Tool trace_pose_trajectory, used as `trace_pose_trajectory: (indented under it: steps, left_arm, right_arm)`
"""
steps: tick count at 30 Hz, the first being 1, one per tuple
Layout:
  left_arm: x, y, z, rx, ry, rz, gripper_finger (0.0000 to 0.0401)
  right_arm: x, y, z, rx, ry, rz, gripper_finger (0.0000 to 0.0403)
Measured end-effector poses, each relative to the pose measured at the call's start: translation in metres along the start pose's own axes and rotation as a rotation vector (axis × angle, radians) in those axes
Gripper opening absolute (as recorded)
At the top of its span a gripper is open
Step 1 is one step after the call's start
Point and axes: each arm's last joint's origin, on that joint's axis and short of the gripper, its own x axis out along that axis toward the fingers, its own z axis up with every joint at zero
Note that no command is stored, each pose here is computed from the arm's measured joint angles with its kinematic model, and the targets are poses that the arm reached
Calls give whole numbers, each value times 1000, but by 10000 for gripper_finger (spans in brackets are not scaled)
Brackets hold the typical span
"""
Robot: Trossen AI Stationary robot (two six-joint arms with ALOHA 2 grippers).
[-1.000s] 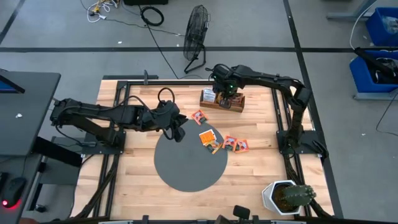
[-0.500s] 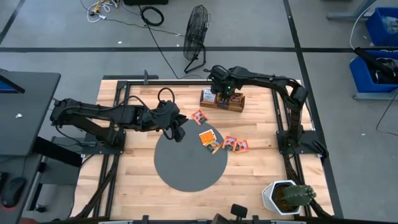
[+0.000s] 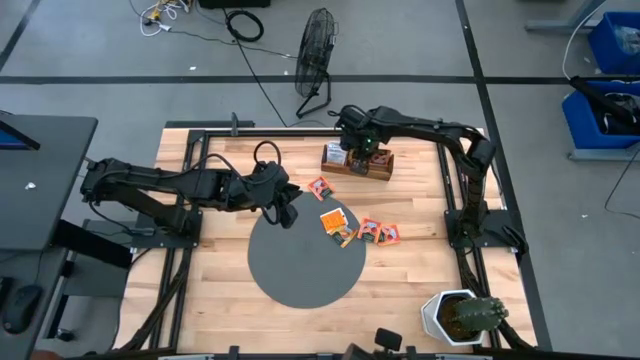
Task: Pick & Place Tea
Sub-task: Put the yellow tea bag into the middle section of the wooden organizer
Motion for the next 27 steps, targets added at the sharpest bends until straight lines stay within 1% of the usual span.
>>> trace_pose_trajectory:
  steps: [4,9,11,13,16,19,23,27]
  left_arm:
    - [0,0,0,-9,3,2,67]
    - [1,6,-3,-87,43,35,67]
    - [2,8,-5,-97,63,49,67]
    - [2,9,-6,-95,86,48,67]
    - [2,11,-8,-89,117,41,67]
    - [2,11,-8,-86,123,43,67]
    - [2,12,-9,-58,131,46,67]
    - [2,14,-13,-34,171,70,67]
  right_arm:
    - [-5,0,-3,7,7,1,104]
    - [-24,0,-7,46,-30,9,170]
    - [-39,1,-9,85,-48,51,188]
    - [-56,7,-12,135,-77,145,199]
    - [-82,26,-21,182,-106,301,205]
    - [-98,53,-25,171,-122,351,205]
    - [-93,95,-27,180,-106,396,206]
    - [-72,130,-31,183,-100,426,206]
